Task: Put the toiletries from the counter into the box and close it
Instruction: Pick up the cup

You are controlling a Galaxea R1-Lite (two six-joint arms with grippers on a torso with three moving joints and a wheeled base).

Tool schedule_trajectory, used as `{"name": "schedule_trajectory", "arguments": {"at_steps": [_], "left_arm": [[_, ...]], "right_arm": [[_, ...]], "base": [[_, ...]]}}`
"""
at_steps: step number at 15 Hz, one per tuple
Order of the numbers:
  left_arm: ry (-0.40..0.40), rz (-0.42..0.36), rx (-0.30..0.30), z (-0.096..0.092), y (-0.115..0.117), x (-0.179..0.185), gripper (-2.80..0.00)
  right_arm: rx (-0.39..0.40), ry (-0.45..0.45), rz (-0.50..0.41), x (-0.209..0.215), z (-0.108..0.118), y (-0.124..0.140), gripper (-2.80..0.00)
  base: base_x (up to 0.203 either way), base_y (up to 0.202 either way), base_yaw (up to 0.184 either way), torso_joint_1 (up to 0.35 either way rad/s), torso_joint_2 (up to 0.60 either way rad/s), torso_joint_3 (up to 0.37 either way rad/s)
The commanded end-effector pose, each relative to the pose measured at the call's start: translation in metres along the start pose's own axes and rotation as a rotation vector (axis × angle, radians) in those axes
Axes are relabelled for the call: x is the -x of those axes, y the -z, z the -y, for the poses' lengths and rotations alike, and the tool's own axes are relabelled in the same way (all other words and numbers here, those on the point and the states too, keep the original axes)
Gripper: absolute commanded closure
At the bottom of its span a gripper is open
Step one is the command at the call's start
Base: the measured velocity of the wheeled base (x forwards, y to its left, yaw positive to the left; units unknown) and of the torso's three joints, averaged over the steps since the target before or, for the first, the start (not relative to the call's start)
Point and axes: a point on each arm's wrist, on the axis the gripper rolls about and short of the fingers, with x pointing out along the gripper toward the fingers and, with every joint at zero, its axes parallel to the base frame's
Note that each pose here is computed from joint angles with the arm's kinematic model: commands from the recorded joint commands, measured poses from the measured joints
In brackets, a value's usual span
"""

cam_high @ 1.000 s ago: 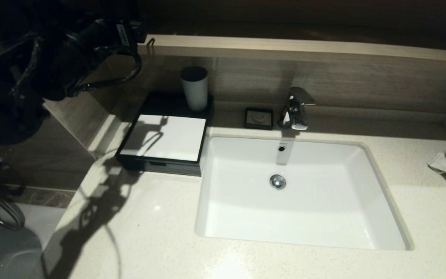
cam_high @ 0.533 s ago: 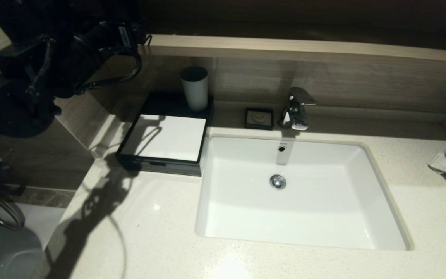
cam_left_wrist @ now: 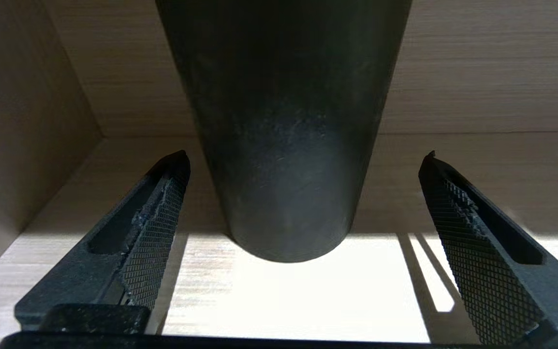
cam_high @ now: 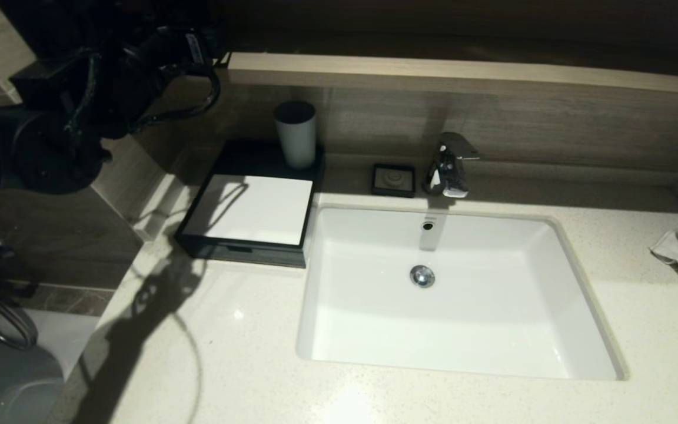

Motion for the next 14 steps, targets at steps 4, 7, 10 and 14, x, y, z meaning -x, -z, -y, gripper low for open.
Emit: {"name": "schedule_trajectory", "arguments": {"at_steps": [4, 7, 10, 14], "left_arm": [[-0.009, 0.004, -0.004, -0.0022, 0.0027, -0.0044, -2.8], [-0.014, 0.021, -0.001, -0.0023, -0.0015, -0.0074, -2.8], [-0.016, 0.02, -0.001, -0.0017, 0.0011, -0.009, -2.8], [-0.018, 0.026, -0.001, -0.0023, -0.0002, -0.0097, -2.8]], "right_arm": [[0.0, 0.0, 0.0, 0.0, 0.0, 0.0, 0.0], [0.0, 0.0, -0.001, 0.0, 0.0, 0.0001, 0.0], [0.0, 0.0, -0.001, 0.0, 0.0, 0.0001, 0.0], [0.0, 0.001, -0.002, -0.0001, 0.0, 0.0, 0.0]], "base": [[0.0, 0.0, 0.0, 0.0, 0.0, 0.0], [0.0, 0.0, 0.0, 0.0, 0.0, 0.0], [0.0, 0.0, 0.0, 0.0, 0.0, 0.0], [0.0, 0.0, 0.0, 0.0, 0.0, 0.0]]}}
